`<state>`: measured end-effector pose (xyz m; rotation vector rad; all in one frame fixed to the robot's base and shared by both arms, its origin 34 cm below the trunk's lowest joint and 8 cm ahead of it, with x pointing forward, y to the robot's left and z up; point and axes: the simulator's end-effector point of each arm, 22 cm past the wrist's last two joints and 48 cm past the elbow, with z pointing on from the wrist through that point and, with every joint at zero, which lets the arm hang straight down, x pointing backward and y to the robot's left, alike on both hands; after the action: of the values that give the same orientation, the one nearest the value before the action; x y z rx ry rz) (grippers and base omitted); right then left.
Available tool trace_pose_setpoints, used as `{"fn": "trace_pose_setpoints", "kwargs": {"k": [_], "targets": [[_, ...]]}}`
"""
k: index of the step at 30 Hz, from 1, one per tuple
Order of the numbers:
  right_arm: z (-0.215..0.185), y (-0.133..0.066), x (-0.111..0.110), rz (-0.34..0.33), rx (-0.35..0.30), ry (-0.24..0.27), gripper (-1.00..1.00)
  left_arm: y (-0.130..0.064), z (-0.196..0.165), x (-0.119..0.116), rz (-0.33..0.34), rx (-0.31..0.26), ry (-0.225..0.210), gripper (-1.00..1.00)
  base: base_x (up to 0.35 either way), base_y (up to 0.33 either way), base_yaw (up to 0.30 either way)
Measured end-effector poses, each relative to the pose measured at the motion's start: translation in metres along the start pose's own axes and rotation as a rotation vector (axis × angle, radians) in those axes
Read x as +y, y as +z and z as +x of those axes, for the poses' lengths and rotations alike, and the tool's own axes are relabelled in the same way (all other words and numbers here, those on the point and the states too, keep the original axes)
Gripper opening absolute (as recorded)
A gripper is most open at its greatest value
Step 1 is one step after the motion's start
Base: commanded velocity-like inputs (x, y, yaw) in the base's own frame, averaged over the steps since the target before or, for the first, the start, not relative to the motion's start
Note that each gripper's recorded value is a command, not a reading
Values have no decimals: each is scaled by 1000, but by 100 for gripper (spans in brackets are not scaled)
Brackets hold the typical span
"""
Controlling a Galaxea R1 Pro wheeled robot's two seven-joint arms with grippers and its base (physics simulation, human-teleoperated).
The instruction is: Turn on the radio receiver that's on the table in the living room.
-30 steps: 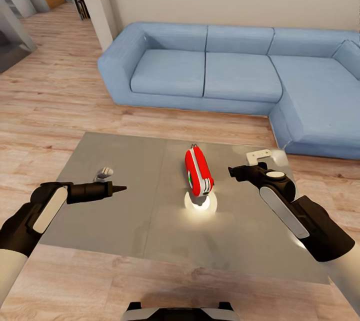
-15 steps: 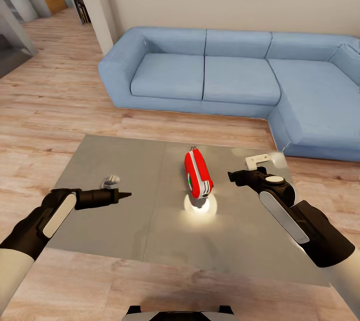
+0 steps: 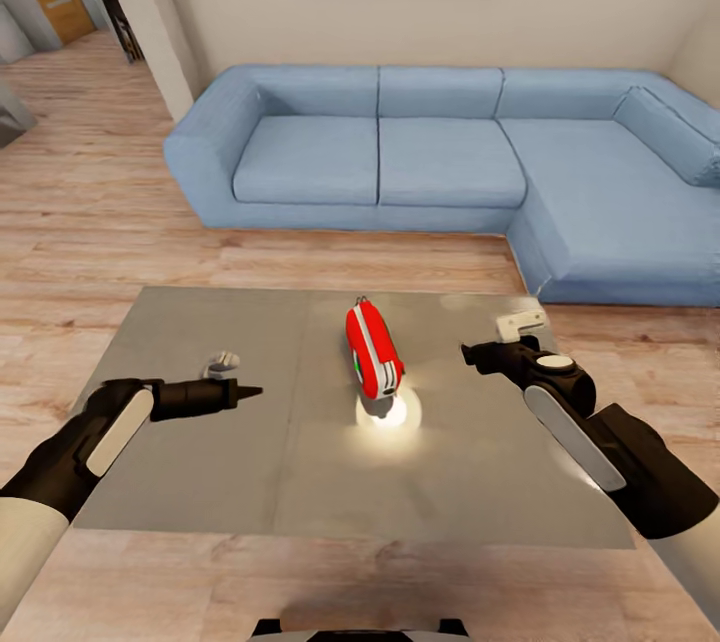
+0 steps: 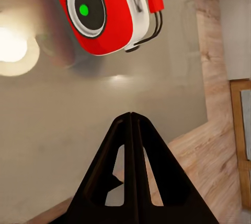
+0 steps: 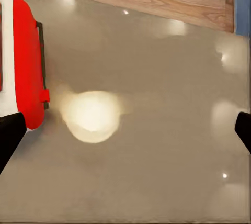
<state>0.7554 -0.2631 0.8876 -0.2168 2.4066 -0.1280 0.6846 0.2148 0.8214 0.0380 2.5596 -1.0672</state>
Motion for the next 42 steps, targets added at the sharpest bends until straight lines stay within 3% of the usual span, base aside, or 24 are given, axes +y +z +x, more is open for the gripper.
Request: {"fn": "trace_pose_setpoints", "kwargs": {"k": [5,13,22,29,39,42], "targets": [[20,-2,4,-6,2,23,100,3,9,12,-14,5,-34,-100,0,0,-126],[19,-5,4,-5,-7,27,100,6,10,16,-18,-15,-41,-100,0,0,-12],[17,-10,4,-6,-13,28,100,3,7,12,-18,-20,-32,-100,0,0,0],[48,-15,10,-15,34,27,100,5,5,15,-31,-55,15,-100,0,0,0],[98,-25,18,-21,108,21,100,24,63,32,-77,71,38,-100,0,0,0],[151,-28,19,-13,198,17,100,39,112,50,-110,144,-17,-100,0,0,0]]}}
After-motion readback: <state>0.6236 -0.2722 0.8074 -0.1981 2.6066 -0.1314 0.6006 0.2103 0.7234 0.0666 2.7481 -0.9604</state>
